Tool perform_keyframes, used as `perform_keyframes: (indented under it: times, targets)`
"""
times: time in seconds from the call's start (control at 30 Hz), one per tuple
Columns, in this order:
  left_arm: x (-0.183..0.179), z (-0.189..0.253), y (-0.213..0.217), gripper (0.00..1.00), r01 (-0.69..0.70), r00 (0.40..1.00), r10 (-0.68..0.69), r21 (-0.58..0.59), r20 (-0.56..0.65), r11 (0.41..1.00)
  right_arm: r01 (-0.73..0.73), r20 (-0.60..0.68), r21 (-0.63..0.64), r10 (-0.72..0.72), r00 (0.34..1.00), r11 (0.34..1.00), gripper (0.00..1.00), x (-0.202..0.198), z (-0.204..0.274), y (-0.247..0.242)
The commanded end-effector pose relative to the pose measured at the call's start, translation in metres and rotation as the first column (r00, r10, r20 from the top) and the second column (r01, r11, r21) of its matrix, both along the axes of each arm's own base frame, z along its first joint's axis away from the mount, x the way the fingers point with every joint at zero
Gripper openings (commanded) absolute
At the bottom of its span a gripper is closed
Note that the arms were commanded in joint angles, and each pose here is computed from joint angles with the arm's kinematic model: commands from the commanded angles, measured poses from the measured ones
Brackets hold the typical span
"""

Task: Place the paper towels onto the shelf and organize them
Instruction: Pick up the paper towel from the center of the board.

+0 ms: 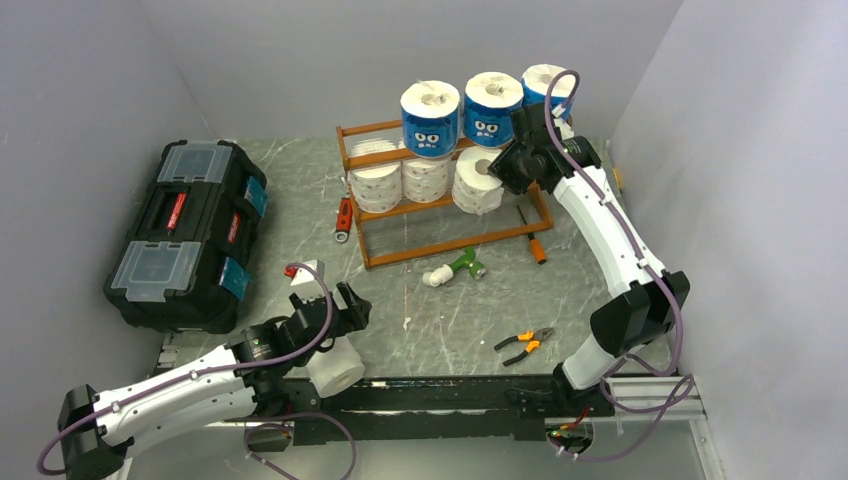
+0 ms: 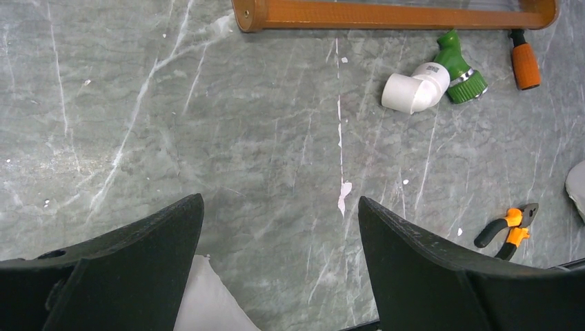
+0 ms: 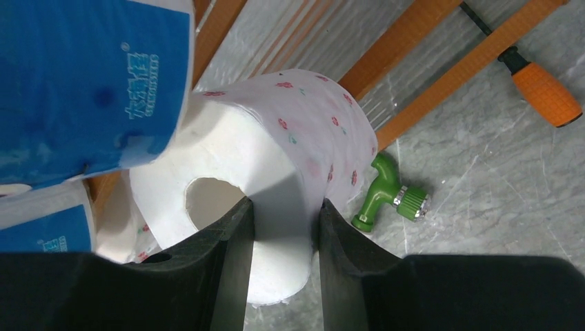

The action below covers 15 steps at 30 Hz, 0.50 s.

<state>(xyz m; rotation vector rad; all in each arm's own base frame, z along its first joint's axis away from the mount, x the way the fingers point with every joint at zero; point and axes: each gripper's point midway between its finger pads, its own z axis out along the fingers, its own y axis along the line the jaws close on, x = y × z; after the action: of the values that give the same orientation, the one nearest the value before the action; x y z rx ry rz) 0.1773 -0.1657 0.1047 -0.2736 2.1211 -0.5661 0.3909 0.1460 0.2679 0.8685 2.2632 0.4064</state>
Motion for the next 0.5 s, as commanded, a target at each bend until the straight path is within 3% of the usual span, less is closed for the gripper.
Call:
perform_keyframes:
  times: [0.0,0.3,0.47]
  targets:
    - [-0.004,-0.009,0.005,0.89,-0.011,1.000,0.012,0.016,-0.026,1.000,0.007,0.104,0.041,-0.011,0.995,0.999,0.07,0.020,0.033,0.004]
    - [-0.004,-0.010,0.005,0.88,-0.012,0.999,0.012,0.014,-0.030,1.000,0.014,0.096,0.062,-0.019,0.995,0.998,0.16,0.029,0.030,0.004]
    - [-0.004,-0.010,0.005,0.88,-0.013,0.999,0.013,0.016,-0.033,1.000,0.008,0.099,0.070,-0.015,0.995,0.998,0.27,0.032,0.030,0.005]
